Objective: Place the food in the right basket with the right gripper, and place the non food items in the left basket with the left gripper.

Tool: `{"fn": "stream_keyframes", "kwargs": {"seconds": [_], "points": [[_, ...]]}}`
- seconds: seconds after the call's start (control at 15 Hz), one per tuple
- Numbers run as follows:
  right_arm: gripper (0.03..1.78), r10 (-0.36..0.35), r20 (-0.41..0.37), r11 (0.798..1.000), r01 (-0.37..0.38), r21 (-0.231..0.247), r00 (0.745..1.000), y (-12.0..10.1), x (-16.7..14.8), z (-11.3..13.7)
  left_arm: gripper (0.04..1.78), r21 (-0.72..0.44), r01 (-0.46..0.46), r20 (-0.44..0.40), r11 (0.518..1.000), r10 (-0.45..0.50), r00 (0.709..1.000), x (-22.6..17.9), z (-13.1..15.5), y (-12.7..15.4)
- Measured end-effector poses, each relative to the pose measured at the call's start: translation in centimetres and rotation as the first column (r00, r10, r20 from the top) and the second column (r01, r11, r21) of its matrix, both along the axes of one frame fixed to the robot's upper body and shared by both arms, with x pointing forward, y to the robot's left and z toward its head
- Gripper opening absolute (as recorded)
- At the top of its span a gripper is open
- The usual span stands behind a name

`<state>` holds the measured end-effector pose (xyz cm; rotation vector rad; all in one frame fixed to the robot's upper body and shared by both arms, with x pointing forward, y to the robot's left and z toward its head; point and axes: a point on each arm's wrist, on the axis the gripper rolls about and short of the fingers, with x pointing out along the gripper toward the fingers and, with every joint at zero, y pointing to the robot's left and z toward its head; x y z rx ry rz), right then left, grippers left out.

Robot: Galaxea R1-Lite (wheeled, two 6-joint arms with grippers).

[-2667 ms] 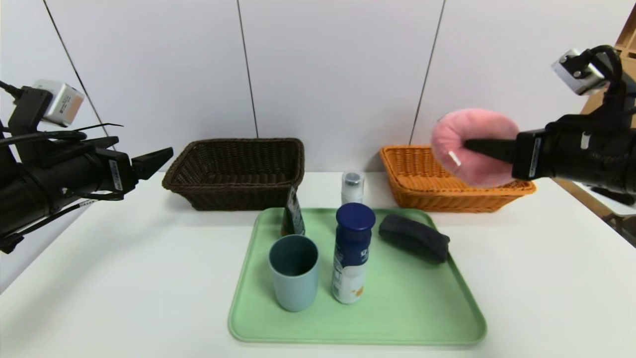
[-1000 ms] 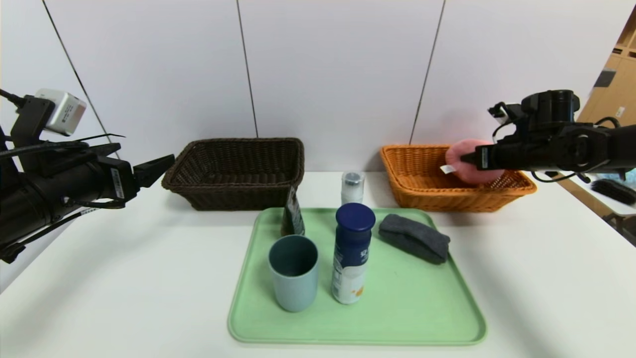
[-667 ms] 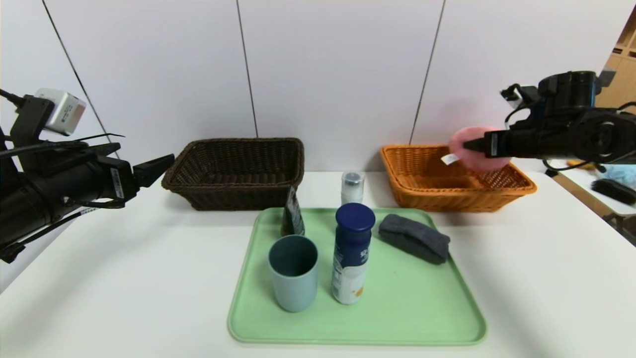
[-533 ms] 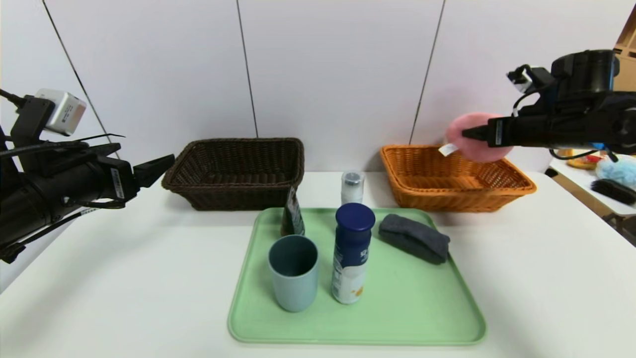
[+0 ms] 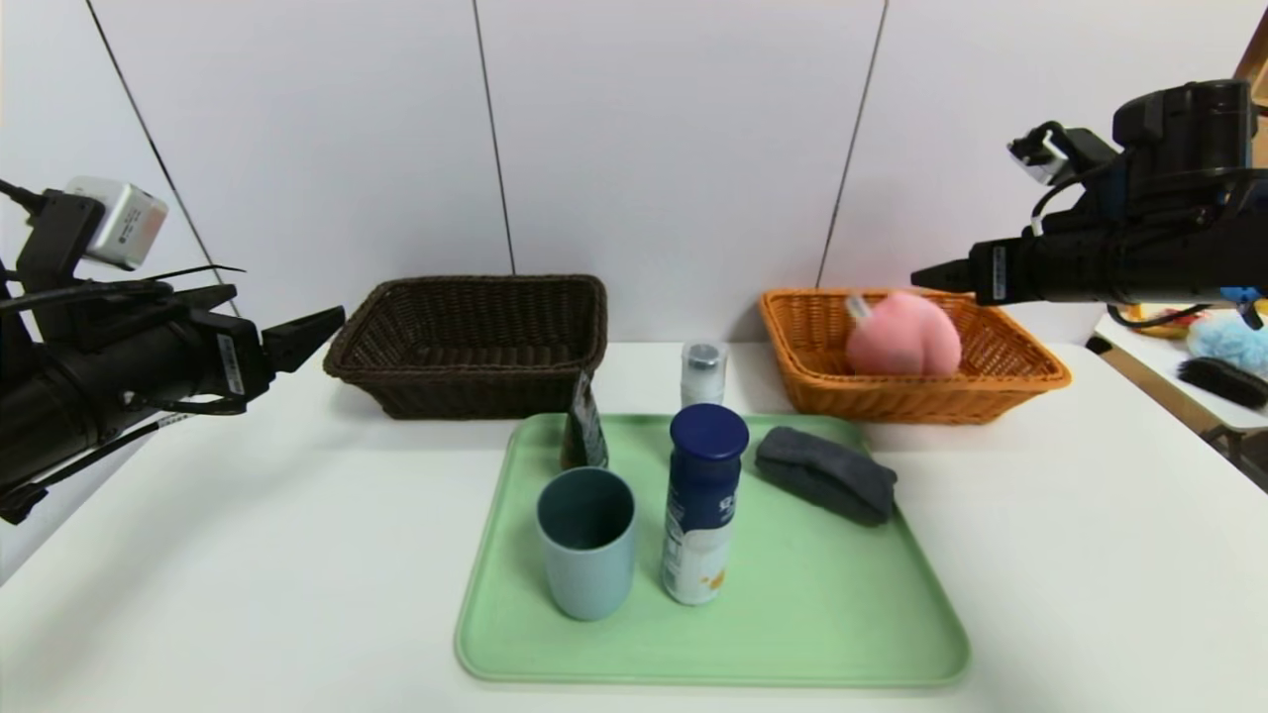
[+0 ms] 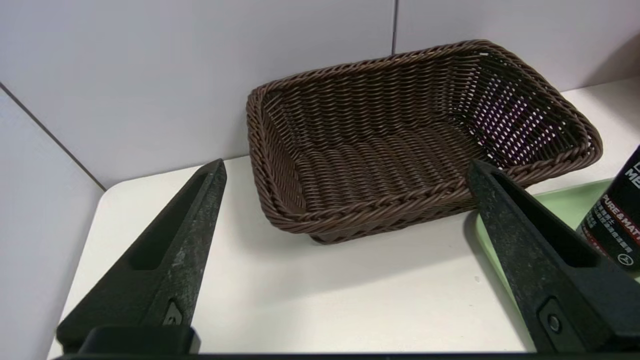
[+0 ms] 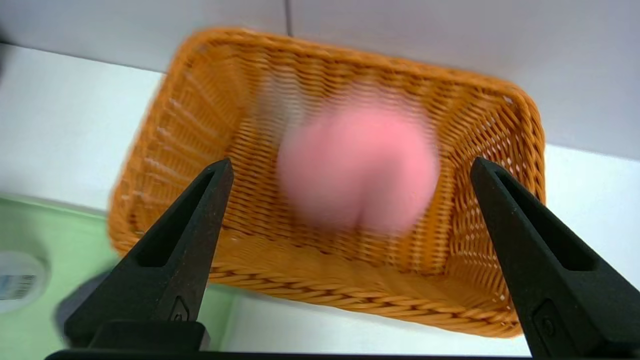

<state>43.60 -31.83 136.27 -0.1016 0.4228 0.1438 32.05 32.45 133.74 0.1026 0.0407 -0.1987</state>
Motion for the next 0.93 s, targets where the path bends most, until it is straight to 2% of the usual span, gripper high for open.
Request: {"fn": "stream_keyframes", "kwargs": {"seconds": [0.27,0.53,0.67,0.8,0.93], "points": [[1.67,-0.04,-0.044,0.999,0.04,-0.002,0.998,-1.1,1.1,-1.7,1.69,0.0,-0.001,-0.001,1.0,0.001,1.0,0.0,0.0,0.0],[1.68,-0.031,0.0,0.999,0.031,0.007,1.0,-0.9,1.0,-1.1,1.69,-0.001,-0.001,-0.001,1.0,0.001,1.0,0.0,0.0,0.0],[1.69,0.005,0.029,1.0,-0.005,0.012,1.0,0.3,-0.2,0.2,1.69,-0.003,-0.001,0.002,1.0,0.001,1.0,0.0,0.0,0.0],[1.69,0.071,0.051,0.997,-0.072,0.021,0.996,2.3,-2.2,1.2,1.69,-0.003,-0.001,-0.001,1.0,0.001,1.0,0.0,0.0,0.0],[1.69,0.166,0.011,0.986,-0.167,0.016,0.986,5.0,-4.8,0.5,1.69,-0.004,-0.001,0.013,1.0,0.001,1.0,-0.1,0.0,0.0]]}}
